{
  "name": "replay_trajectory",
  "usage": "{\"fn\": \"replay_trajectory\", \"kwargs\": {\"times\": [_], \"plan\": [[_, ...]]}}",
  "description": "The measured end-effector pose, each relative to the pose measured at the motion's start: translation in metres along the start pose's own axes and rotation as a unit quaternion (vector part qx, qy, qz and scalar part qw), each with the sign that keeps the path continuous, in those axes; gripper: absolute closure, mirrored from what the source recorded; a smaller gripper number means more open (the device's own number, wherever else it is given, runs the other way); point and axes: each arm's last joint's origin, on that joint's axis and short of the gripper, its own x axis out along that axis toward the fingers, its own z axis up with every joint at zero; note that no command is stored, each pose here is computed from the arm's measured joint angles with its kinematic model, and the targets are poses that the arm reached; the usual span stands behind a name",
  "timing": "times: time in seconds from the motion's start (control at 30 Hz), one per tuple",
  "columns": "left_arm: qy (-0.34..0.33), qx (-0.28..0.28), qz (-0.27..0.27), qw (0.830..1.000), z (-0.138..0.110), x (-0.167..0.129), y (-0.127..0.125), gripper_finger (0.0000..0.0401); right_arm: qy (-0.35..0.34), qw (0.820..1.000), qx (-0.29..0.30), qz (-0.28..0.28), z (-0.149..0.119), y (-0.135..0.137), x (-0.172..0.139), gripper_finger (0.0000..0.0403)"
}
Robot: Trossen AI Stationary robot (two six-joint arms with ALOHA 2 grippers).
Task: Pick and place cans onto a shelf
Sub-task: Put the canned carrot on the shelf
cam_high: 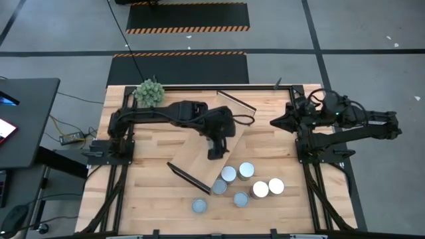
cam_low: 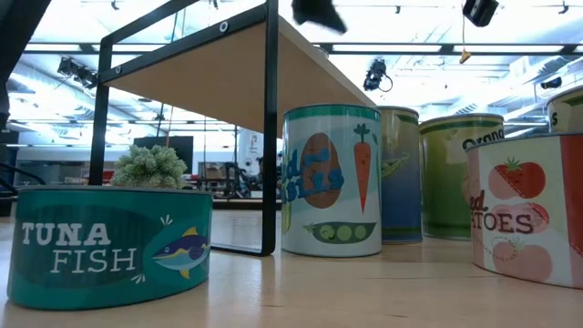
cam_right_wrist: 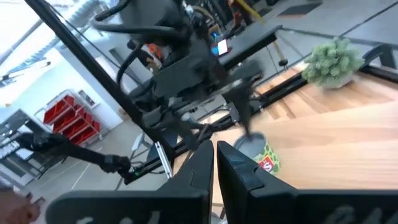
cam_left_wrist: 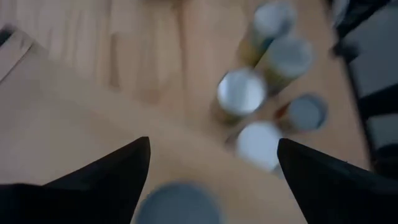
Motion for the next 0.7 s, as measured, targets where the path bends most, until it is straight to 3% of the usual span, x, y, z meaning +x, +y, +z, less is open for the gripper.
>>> {"fn": "replay_trajectory", "kwargs": {"times": [0.17, 0.4, 0.6, 0.7], "plan": [[-0.043, -0.013, -0.01, 0.999, 0.009, 0.02, -0.021, 0.0044, -0.016, 1.0, -0.01, -0.019, 0.01, 0.006, -0.016, 0.0376], [-0.049, -0.039, -0.028, 0.998, 0.009, 0.034, -0.043, 0.0046, -0.023, 0.999, -0.028, -0.019, 0.014, 0.008, -0.025, 0.0376], [-0.073, -0.02, -0.044, 0.996, 0.016, 0.009, -0.08, 0.0067, 0.0, 1.0, -0.015, -0.025, 0.01, 0.006, -0.023, 0.0376], [-0.066, -0.017, -0.026, 0.997, 0.015, -0.003, -0.093, 0.008, 0.049, 0.998, -0.013, -0.034, 0.003, 0.003, -0.014, 0.0376]]}}
